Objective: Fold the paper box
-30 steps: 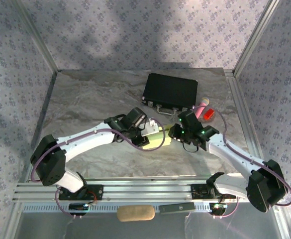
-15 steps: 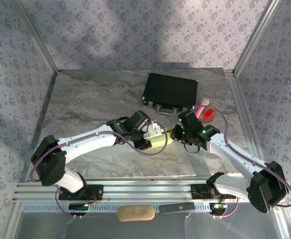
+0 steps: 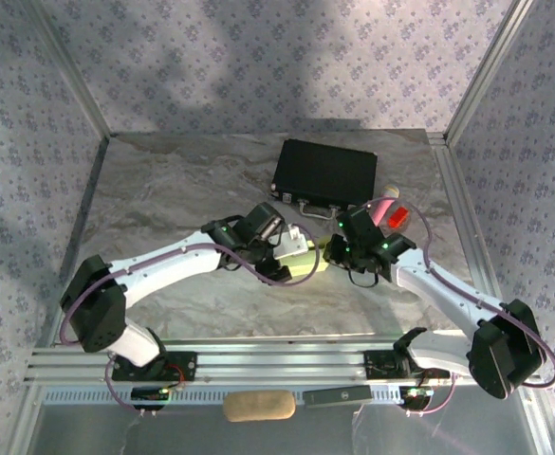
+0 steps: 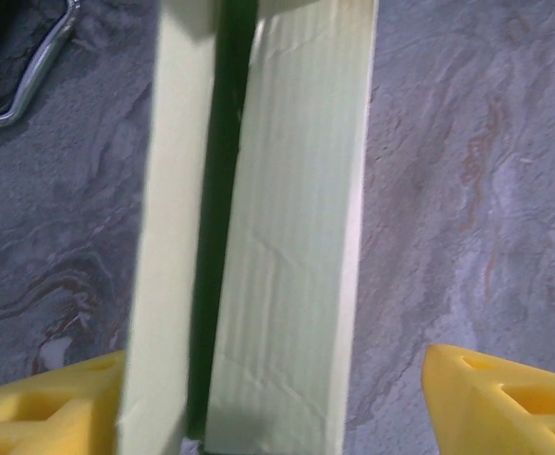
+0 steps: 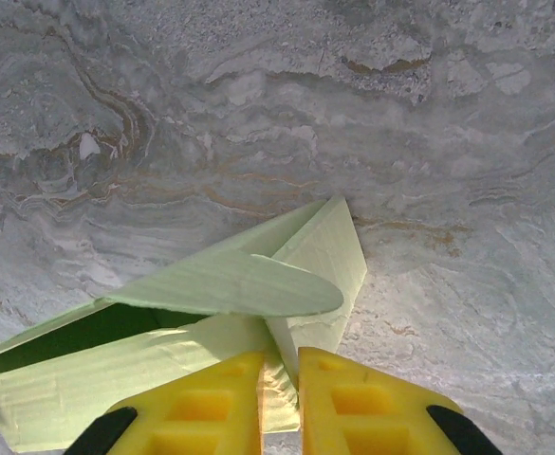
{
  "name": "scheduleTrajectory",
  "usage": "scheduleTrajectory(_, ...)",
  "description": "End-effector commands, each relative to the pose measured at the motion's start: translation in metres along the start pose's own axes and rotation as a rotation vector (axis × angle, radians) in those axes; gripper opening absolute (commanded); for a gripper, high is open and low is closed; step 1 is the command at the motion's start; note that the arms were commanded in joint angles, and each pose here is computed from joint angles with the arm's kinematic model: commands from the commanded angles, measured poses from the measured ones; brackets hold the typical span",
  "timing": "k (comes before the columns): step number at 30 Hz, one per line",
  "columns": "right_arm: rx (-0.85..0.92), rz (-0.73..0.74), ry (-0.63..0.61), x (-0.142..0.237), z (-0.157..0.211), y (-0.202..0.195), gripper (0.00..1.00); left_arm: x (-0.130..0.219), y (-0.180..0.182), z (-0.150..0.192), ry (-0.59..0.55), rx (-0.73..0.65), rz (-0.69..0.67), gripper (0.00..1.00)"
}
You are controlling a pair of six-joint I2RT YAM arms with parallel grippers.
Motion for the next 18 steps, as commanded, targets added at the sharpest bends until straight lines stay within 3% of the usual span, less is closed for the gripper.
scheduleTrajectory(1,0.007,0.059,0.029,-0.002,0.006,-0.009,0.16,-0.010,-0.008,0.002,0.045,-0.002,0.078,0.72)
scheduleTrajectory(10,0.009,0.038,0.015,0.005,0.002,-0.003,0.19,-0.026,0.005,0.006,0.071,-0.041,-0.063,0.67)
scheduleTrajectory(14,0.037,-0.020,-0.032,0.024,-0.004,0.006,0.32,-0.026,0.007,0.007,0.071,-0.058,-0.090,0.63)
scheduleTrajectory(18,0.080,-0.043,-0.103,0.054,-0.013,0.006,0.54,-0.024,0.009,0.009,0.074,-0.070,-0.103,0.58)
Point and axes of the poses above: each hand's point on the last joint's axis, 136 mm out from that joint toward the fingers, its own x axis back along the fingers, its own y axis along the line the jaws close on, z = x × y, the point moved 2 cm from there along x, back along the fingers, and after that the axes turned 2 degrees about -x, right-handed, at the moved point
